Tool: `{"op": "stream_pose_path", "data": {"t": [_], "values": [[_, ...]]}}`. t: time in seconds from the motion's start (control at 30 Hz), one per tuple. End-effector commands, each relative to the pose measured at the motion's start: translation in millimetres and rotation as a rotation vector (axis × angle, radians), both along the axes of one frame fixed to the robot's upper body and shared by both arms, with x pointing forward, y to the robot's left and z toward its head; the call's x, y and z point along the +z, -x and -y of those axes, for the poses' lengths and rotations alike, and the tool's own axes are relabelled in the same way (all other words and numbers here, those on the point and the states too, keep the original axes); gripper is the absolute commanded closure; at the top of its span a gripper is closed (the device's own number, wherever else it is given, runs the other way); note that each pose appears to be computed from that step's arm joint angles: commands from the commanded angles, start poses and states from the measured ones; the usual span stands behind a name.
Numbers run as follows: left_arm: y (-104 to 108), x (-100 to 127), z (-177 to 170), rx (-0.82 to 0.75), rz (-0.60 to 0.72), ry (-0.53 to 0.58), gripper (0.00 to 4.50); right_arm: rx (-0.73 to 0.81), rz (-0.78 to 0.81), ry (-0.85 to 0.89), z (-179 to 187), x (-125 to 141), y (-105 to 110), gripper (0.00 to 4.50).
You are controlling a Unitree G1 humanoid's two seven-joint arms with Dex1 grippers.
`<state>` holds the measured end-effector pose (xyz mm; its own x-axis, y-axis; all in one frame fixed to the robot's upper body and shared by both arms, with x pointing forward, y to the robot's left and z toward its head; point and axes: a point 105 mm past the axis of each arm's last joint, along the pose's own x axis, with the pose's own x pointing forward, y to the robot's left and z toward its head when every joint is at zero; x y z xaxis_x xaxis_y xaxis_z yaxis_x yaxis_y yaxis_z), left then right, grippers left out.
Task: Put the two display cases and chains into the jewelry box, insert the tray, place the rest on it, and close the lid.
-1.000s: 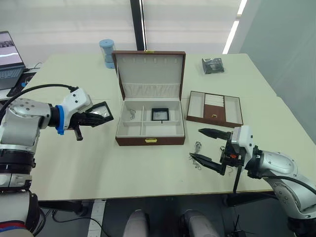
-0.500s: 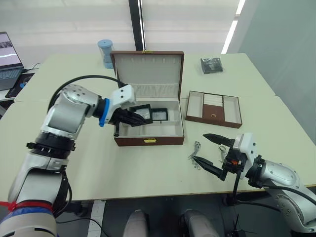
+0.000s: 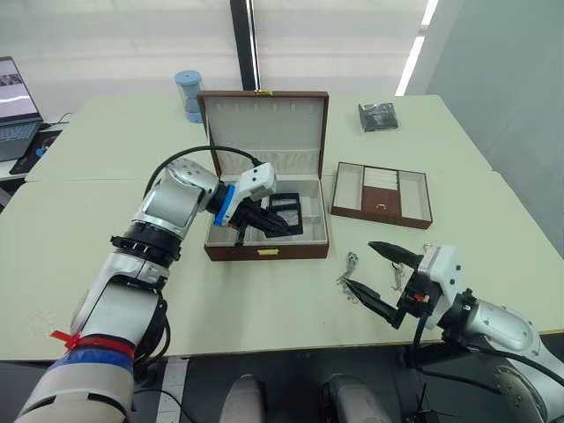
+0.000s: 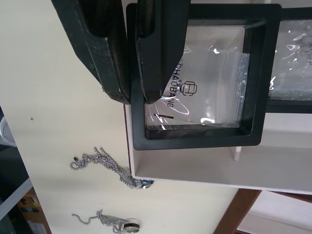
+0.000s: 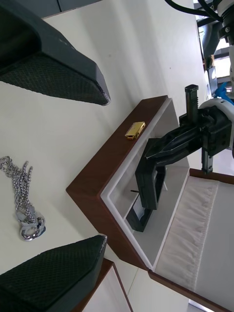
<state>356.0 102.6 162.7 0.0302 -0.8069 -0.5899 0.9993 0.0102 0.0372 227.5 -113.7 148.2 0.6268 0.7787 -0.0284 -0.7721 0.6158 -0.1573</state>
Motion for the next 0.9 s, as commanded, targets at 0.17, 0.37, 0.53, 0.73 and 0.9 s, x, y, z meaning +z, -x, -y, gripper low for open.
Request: {"op": "stream_pose_path", "data": {"t": [0.17, 0.37, 0.53, 0.73, 0.9], "values": [[-3.3, 3.5, 1.6, -0.018, 0.027, -0.012, 4.47, -0.023, 0.062, 0.004, 1.6, 12.7, 4.9, 0.00], [-4.7, 3.2, 1.9, -0.015, 0.032, -0.010, 4.47, -0.031, 0.062, 0.006, 3.8, 12.5, 3.9, 0.00], [-6.2, 5.1, 0.7, -0.004, 0.043, -0.002, 3.85, -0.030, 0.060, 0.006, 3.6, 12.2, 2.7, 0.00], [-7.6, 6.4, 0.2, 0.004, 0.055, 0.001, 2.25, -0.029, 0.058, 0.005, 4.2, 11.8, 0.1, 0.00], [-9.1, 7.7, -0.5, 0.016, 0.065, 0.007, 0.71, -0.026, 0.059, 0.006, 4.3, 12.6, -1.4, 0.00]]}}
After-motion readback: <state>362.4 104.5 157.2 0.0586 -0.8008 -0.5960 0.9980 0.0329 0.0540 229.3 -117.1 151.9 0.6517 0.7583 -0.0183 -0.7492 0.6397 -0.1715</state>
